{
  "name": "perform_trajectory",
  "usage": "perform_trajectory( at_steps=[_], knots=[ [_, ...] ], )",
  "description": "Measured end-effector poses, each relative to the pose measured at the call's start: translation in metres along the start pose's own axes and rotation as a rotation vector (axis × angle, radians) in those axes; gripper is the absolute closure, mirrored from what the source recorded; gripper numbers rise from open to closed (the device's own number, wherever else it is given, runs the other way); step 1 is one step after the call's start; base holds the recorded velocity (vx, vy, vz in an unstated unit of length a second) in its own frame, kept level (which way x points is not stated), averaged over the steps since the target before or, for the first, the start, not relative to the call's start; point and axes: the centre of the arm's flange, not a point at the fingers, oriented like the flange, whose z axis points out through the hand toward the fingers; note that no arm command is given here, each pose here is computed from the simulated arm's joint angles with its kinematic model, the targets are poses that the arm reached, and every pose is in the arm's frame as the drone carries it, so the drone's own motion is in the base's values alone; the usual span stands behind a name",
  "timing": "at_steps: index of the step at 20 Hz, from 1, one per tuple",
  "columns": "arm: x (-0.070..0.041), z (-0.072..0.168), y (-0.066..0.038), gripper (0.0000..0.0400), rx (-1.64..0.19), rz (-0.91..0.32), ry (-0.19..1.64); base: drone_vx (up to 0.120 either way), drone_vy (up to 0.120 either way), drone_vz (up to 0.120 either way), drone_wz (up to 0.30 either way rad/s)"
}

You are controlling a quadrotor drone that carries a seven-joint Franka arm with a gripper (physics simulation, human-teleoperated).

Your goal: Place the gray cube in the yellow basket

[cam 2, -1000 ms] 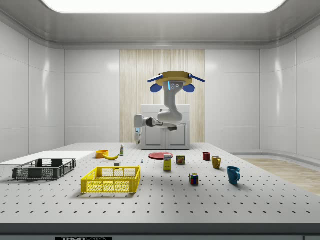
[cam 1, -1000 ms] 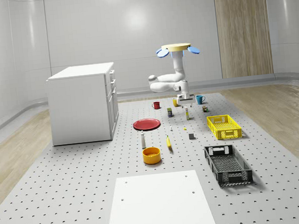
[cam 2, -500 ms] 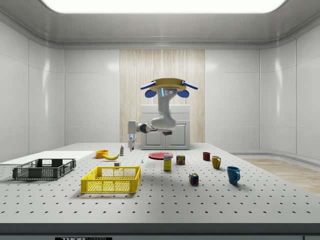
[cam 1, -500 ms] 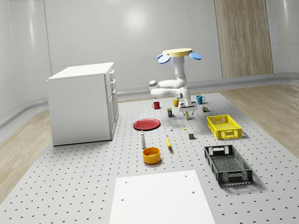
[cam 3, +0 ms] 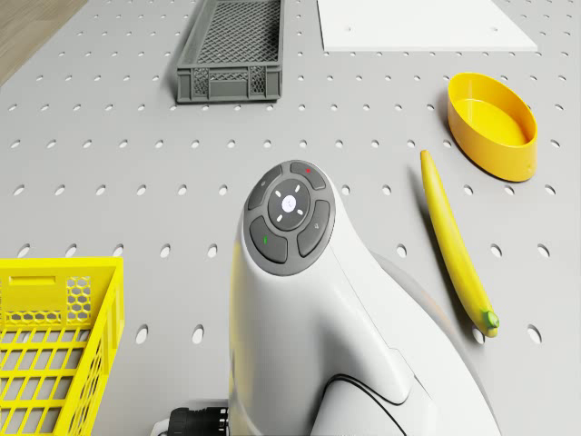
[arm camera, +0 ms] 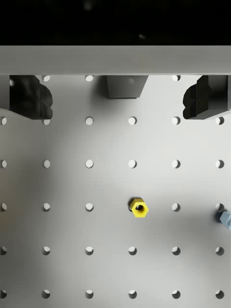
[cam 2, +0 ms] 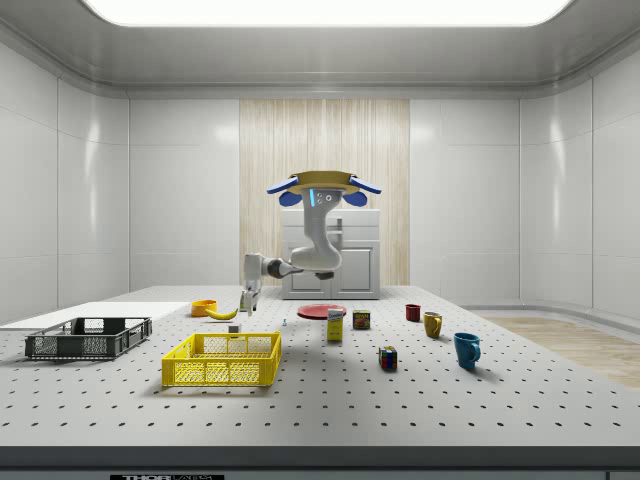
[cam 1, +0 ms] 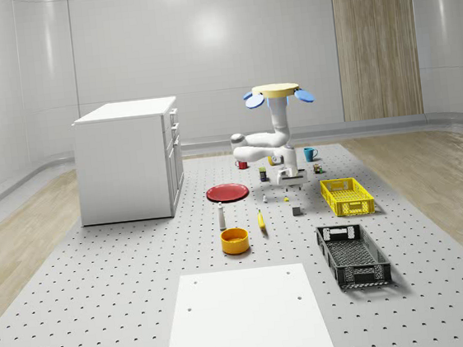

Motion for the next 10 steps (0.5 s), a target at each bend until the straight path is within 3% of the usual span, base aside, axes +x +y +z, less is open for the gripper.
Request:
perform_trajectory(
  at_steps=[4, 10],
  knots=[
    [0.0, 0.0, 0.0, 0.0, 0.0, 0.0, 0.0, 0.12, -0.01, 0.0, 0.0],
    [0.0, 0.0, 0.0, 0.0, 0.0, 0.0, 0.0, 0.12, 0.0, -0.12, 0.0]
  ],
)
